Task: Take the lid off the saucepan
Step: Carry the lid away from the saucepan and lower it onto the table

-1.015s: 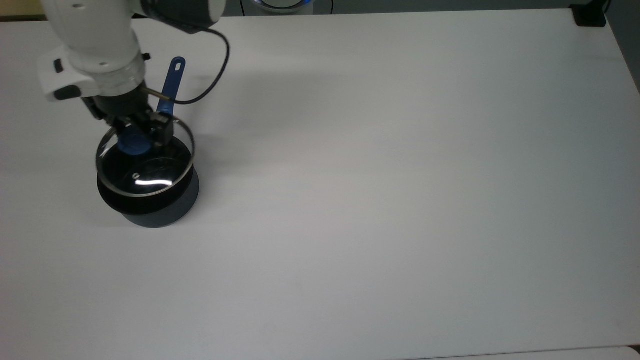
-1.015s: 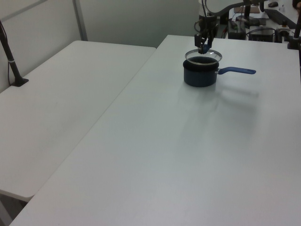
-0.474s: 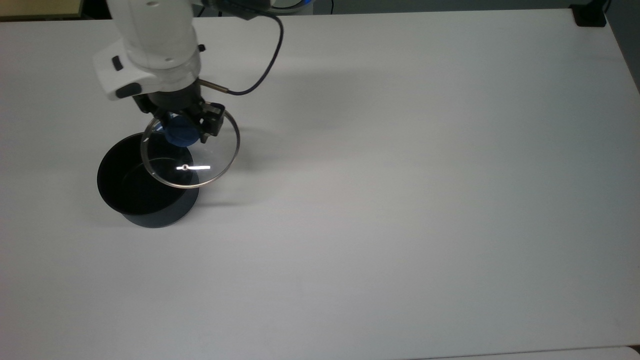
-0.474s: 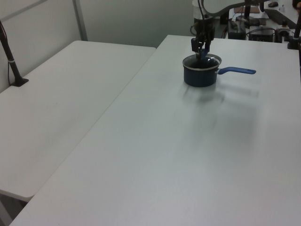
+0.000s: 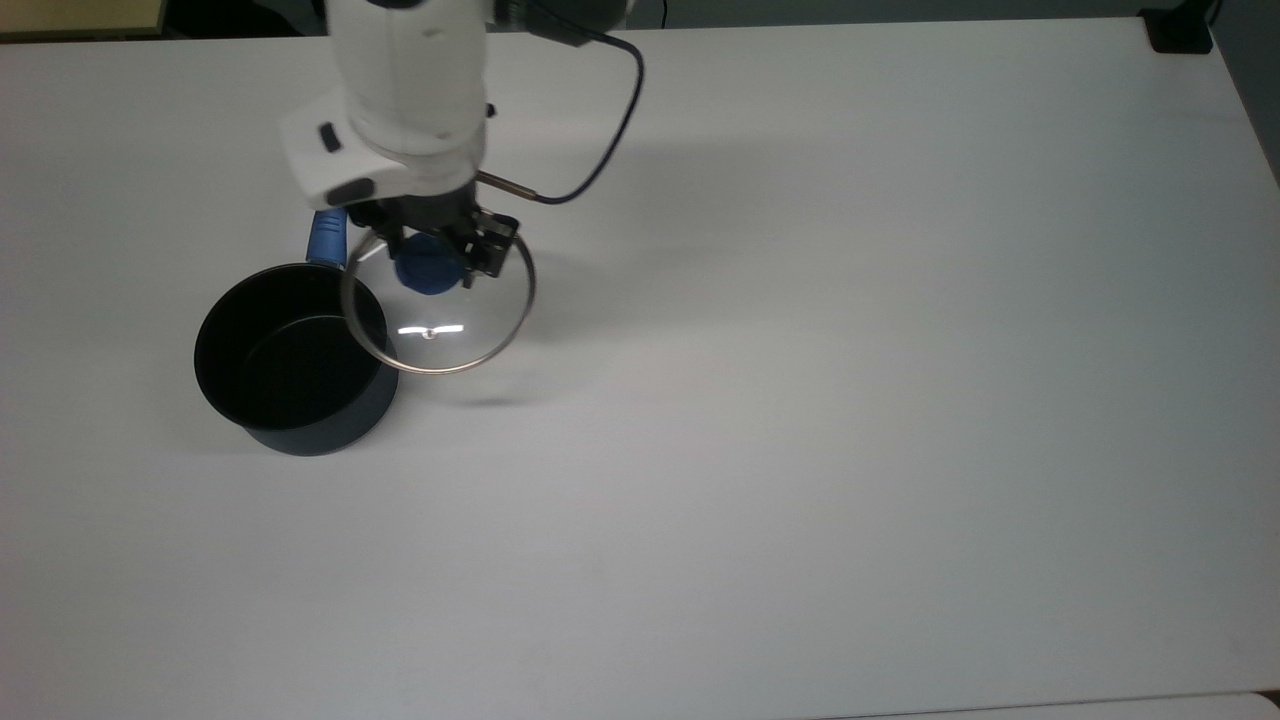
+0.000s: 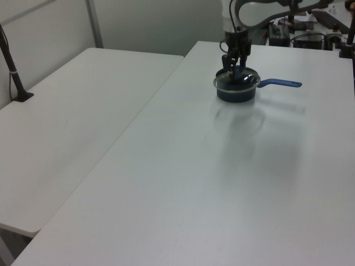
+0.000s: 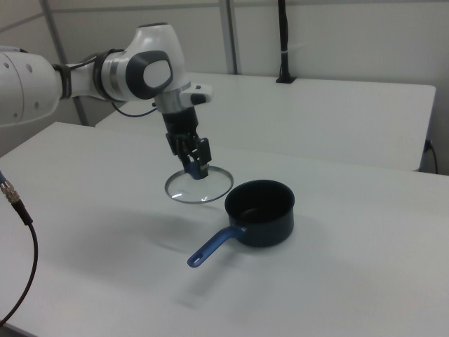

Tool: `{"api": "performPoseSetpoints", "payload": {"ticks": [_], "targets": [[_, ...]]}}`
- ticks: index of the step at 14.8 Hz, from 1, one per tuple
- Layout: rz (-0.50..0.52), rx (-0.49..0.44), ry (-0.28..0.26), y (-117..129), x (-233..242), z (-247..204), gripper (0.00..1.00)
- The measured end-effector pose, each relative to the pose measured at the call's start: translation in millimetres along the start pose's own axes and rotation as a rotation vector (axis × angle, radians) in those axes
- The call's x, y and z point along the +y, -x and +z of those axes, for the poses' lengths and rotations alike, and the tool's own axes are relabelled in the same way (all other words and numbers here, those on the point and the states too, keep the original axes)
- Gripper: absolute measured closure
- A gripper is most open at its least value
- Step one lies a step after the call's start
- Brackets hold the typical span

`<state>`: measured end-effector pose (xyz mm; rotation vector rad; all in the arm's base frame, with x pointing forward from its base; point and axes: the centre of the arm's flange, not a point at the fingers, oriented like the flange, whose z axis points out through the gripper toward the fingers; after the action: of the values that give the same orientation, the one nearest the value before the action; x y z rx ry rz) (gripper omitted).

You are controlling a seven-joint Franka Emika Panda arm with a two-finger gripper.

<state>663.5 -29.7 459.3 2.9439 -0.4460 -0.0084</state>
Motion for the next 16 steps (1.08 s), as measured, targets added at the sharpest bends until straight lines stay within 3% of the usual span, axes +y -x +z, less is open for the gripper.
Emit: {"api": "performPoseSetpoints", "payload": {"ticks": [12,16], "targets": [[0.106,-0.048,0.016,27,-66,27,0.34],[0.174,-0.032,-0.003,44,-119,75,0.34]]}}
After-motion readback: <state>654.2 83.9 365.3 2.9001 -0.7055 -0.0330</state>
